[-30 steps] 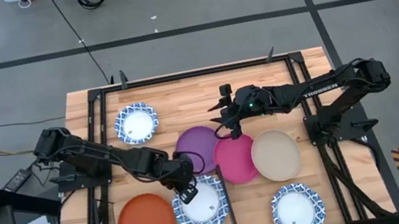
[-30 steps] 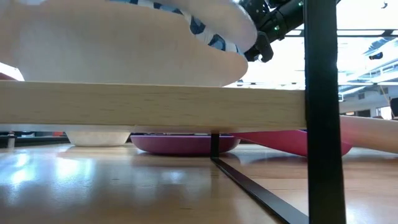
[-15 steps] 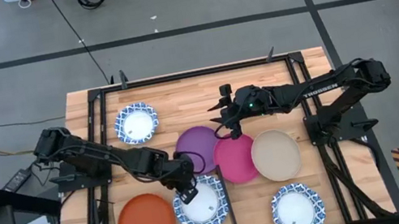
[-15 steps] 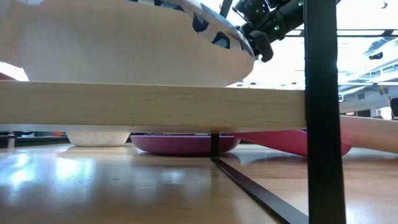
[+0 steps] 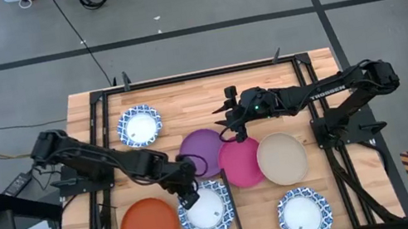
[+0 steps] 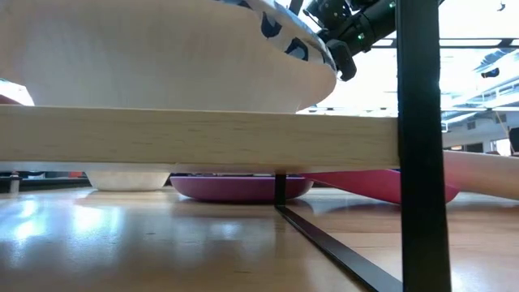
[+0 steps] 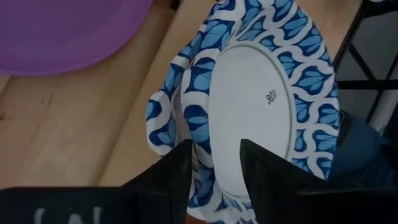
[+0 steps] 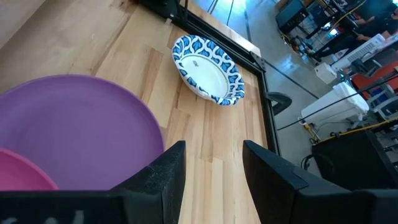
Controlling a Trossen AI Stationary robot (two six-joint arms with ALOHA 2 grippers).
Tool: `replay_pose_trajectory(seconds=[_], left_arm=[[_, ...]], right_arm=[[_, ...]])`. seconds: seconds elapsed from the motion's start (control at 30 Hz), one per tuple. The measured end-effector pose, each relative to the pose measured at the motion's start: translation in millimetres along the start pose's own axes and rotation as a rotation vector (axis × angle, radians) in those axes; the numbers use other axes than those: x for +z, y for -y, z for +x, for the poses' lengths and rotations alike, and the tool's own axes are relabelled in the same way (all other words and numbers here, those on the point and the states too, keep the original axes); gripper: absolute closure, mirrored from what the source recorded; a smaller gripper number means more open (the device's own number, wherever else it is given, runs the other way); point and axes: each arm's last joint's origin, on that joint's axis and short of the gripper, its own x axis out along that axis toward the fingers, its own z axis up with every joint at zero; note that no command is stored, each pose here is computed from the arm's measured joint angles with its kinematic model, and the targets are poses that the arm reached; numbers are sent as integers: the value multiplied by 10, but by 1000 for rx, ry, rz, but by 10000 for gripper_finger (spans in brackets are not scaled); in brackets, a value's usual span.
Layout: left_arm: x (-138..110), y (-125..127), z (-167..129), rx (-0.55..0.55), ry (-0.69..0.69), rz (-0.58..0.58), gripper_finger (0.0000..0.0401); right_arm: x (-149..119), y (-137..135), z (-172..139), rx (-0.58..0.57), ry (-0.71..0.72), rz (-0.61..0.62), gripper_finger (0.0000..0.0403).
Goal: Place and stack plates onto a shelf
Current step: Stack the middle blue patterned bowl on top of the blue patterned bowl on the shelf, then stack the gray plate on top of the orange plate on the shelf
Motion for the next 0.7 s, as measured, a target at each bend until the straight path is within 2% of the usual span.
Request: replay_pose_trajectory(seconds=[0.23, 0.47, 0.7], left_arm=[[-39, -19, -210, -10, 8, -15, 259], [-104, -92, -411, 19, -13, 124, 259], [-61, -261, -578, 80, -28, 214, 259]], right_arm=[[0, 0, 0, 0, 0, 0, 238], [4, 8, -30, 1, -2, 0, 238], [-9, 74, -270, 23, -50, 35, 238]])
